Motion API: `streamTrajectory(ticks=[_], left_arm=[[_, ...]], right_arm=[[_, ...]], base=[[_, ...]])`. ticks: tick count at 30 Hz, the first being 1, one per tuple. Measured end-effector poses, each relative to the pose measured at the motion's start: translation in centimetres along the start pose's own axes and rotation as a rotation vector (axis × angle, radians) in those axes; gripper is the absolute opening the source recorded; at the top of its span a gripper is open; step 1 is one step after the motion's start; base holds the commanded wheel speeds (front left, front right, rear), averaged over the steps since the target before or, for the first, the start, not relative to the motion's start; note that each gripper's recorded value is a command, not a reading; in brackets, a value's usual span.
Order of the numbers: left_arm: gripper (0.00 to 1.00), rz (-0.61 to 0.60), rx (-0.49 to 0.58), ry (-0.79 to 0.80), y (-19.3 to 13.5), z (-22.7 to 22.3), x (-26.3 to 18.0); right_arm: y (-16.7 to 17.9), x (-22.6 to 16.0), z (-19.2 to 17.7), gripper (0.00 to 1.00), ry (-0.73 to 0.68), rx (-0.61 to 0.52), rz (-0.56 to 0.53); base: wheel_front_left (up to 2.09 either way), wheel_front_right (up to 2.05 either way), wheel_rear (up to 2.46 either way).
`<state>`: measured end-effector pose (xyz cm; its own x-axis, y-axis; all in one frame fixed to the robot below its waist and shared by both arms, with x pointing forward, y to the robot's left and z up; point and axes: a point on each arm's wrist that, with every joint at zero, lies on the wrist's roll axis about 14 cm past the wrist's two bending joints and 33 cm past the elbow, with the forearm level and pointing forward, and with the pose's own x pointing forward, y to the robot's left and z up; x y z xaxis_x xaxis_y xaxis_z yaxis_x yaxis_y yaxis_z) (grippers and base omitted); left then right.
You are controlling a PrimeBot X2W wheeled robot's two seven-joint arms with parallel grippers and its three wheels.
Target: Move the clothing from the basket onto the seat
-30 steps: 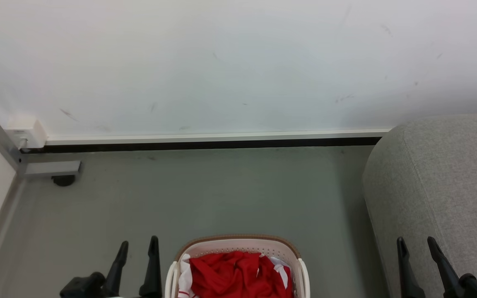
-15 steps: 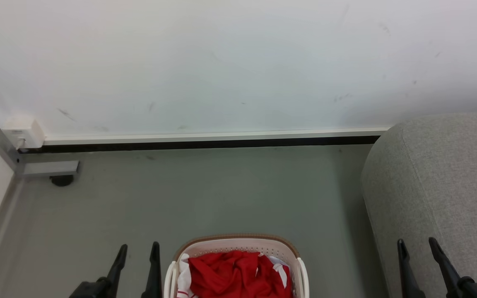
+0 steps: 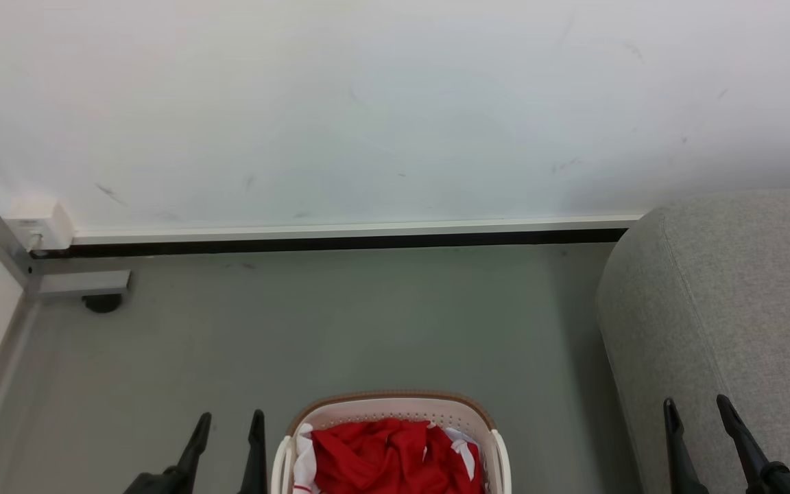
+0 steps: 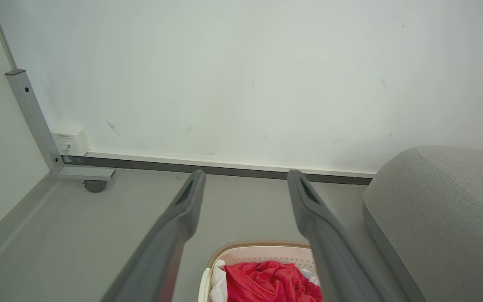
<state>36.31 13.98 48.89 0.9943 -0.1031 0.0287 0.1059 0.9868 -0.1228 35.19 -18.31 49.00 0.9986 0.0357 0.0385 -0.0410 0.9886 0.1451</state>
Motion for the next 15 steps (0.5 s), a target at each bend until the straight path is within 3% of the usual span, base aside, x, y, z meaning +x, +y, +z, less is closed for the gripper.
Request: streamTrajectory(ticks=[15], left_arm=[[1.0,-0.005,0.0,0.012,-0.04,-0.42,0.37]], right_arm=[[-0.36,-0.3,-0.21,1.0,0.006,0.01,-0.014]], base=[[0.0,0.0,0.0]])
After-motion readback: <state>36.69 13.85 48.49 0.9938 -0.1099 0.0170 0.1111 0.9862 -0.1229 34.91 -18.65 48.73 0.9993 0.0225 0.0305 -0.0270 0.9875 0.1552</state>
